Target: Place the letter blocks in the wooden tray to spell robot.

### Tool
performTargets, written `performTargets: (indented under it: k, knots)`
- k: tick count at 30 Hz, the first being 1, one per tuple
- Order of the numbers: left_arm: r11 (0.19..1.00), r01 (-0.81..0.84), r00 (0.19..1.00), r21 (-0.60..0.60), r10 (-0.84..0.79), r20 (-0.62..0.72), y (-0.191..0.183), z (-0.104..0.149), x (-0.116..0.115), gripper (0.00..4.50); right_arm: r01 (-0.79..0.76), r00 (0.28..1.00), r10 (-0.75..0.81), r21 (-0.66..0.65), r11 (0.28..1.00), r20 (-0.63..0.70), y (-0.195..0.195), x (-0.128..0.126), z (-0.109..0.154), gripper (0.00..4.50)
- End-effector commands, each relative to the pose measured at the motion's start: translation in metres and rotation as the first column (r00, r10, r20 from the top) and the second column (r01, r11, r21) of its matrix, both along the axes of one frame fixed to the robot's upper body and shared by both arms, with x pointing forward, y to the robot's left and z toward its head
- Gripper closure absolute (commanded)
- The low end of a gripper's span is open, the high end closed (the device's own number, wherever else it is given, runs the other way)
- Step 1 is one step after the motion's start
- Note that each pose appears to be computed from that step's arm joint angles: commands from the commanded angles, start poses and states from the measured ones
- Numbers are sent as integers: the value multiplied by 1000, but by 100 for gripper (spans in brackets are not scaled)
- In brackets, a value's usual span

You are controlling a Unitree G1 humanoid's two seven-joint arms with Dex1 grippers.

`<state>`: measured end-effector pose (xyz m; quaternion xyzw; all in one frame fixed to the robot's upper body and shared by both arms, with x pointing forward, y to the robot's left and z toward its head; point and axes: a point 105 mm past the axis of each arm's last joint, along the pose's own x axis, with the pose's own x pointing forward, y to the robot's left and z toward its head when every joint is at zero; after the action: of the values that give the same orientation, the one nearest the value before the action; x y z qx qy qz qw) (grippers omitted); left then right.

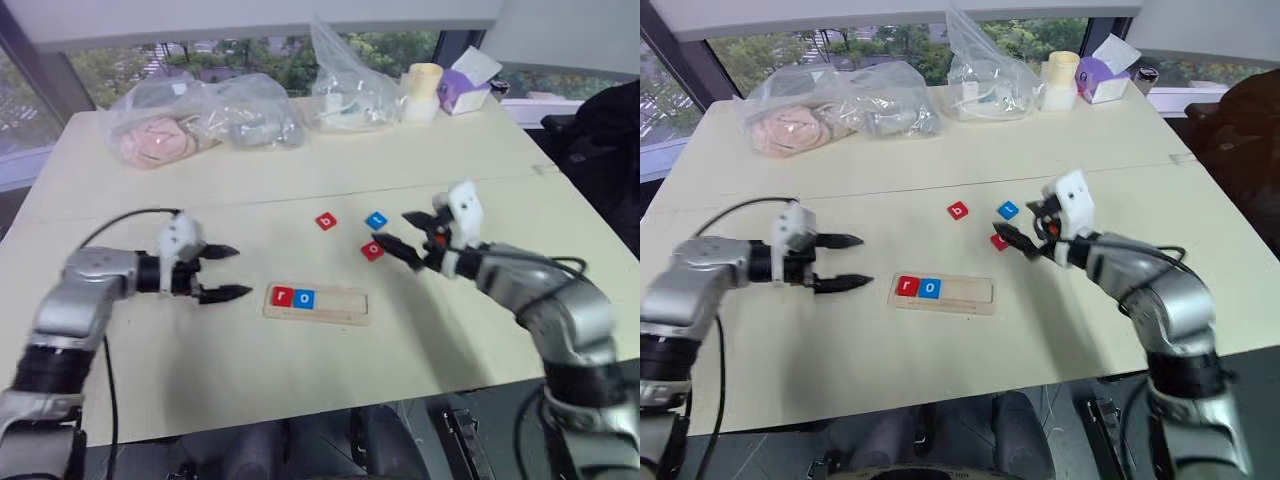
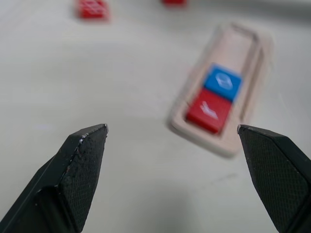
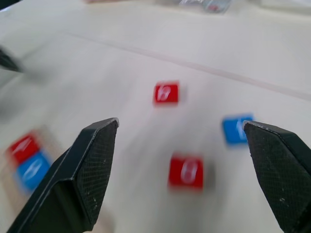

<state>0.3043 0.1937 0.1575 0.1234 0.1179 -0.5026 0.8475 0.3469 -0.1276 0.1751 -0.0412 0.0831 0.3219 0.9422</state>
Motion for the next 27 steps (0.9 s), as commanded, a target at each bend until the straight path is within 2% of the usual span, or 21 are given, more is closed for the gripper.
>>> performTargets:
  k: [1, 4, 7, 17, 23, 27]
  knots:
    - [994, -63, 997, -88, 67, 35, 2, 31, -11, 2, 29, 1000, -29, -13, 1000, 12, 21, 26, -2, 32]
    - [988, -107, 993, -115, 112, 34, 2, 38, -24, 2, 51, 998, -52, -34, 998, -19, 40, 50, -12, 32]
    - [982, -137, 990, -130, 140, 15, 0, 38, -36, 2, 12, 999, -15, -88, 996, -36, 58, 60, -26, 32]
    - [972, -211, 977, -102, 211, -15, 7, 33, -56, 2, -43, 998, 38, -113, 993, -49, 91, 75, -40, 32]
    - [970, -220, 976, -100, 219, -18, 7, 35, -60, 2, 1, 997, -11, -129, 992, -75, 99, 80, -55, 32]
    - [970, -223, 975, -101, 223, -15, 6, 36, -60, 0, -21, 1000, 17, -151, 988, -27, 103, 79, -55, 212]
